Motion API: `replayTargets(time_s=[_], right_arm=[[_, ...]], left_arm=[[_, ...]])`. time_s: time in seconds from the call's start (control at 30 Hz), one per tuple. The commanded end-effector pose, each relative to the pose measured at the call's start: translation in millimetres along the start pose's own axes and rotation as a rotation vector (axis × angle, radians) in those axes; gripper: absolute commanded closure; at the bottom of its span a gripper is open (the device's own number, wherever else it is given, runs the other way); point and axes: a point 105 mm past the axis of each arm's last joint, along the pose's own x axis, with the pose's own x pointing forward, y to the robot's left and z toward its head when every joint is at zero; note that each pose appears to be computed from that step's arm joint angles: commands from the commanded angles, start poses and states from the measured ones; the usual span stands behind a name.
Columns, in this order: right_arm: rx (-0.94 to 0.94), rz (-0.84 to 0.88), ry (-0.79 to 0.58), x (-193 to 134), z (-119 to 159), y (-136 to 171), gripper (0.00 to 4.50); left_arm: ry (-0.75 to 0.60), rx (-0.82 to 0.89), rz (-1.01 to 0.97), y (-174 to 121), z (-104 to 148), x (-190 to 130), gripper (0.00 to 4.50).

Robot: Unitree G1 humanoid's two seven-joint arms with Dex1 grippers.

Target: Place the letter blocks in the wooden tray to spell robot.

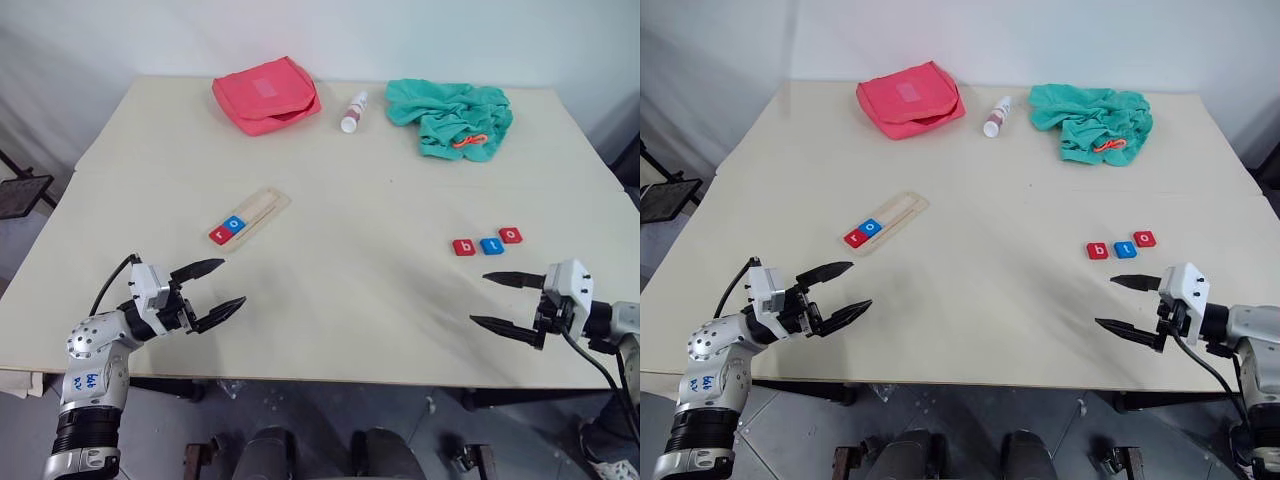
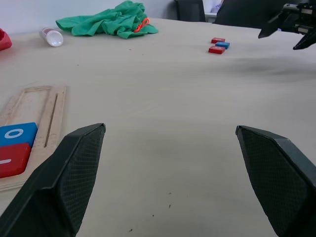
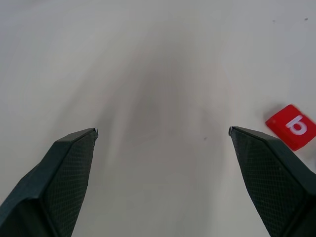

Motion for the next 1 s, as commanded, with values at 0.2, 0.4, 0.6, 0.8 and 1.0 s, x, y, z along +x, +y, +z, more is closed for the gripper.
replayTargets(time_s=[0.2,0.4,0.6,0.8,1.0], right_arm=[[-0.036,-0.033,-0.001,-5,9,-11,0.05],[-0.033,-0.023,0.000,-2,9,-11,0.05],[-0.035,-0.017,-0.003,2,11,-12,0.05],[-0.025,-0.013,-0.006,6,11,-14,0.05],[-0.034,0.016,-0.021,11,16,-9,0.05]], left_arm=[[-0.002,0.039,0.043,6,7,1,0.00],[-0.017,0.046,0.048,3,14,-2,0.00],[0.015,0.044,0.082,-4,18,-20,0.00],[0.085,-0.033,0.136,-13,12,-39,0.00],[0.141,-0.049,0.191,17,11,-20,0.00]])
